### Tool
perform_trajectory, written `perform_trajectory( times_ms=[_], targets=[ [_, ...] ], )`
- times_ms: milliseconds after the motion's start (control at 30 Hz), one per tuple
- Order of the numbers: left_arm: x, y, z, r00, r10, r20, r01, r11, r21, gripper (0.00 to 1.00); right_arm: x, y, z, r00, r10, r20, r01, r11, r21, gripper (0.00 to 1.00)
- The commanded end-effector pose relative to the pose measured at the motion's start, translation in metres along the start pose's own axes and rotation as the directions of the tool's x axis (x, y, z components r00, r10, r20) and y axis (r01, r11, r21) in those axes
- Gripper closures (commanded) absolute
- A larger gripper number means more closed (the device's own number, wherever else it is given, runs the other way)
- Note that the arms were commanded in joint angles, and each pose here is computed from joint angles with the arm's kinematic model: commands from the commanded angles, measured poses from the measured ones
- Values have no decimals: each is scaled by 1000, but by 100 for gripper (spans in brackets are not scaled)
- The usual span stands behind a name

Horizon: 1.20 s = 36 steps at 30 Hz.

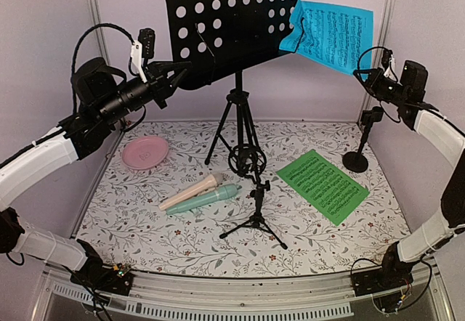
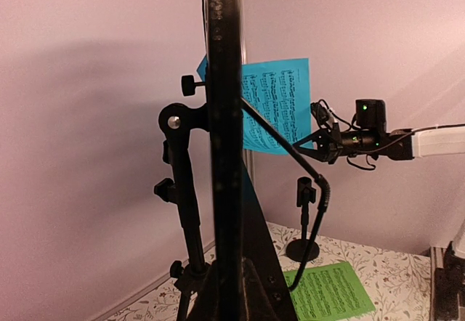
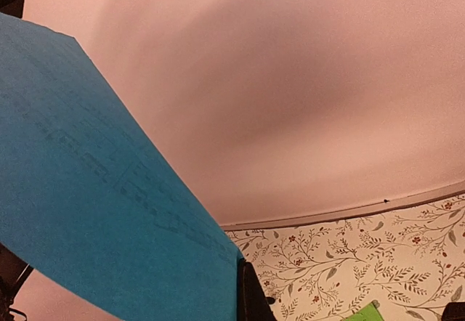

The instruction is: Pack up the instrument practice props

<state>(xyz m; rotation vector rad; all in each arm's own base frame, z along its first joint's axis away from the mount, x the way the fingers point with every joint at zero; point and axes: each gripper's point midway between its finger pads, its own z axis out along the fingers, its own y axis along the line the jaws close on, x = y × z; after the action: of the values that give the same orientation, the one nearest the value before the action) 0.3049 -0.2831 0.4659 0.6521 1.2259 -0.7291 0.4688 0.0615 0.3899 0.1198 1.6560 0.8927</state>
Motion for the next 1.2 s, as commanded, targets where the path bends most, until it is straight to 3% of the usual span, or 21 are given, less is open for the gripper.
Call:
perform_trajectory(
  times_ms=[0, 233, 667, 900, 1167],
  targets=[
    [-36, -4, -8, 993, 67, 93, -67, 998, 1, 100, -4, -3, -18, 999, -12, 36, 10, 998, 57, 100],
    [-38, -5, -10, 993, 68, 97, -68, 998, 2, 100, 20, -18, -37, 999, 27, 26, -30, 991, 132, 100],
    [-39, -5, -10, 993, 67, 99, -68, 998, 5, 100, 73, -20, -78, 982, 185, 24, -186, 973, 135, 100],
    [-38, -6, -10, 993, 66, 100, -67, 998, 8, 100, 124, -35, -112, 929, 364, 72, -371, 918, 137, 100],
    [-37, -5, -9, 993, 65, 97, -66, 998, 7, 100, 169, -56, -134, 888, 445, 120, -460, 868, 188, 100]
  ],
)
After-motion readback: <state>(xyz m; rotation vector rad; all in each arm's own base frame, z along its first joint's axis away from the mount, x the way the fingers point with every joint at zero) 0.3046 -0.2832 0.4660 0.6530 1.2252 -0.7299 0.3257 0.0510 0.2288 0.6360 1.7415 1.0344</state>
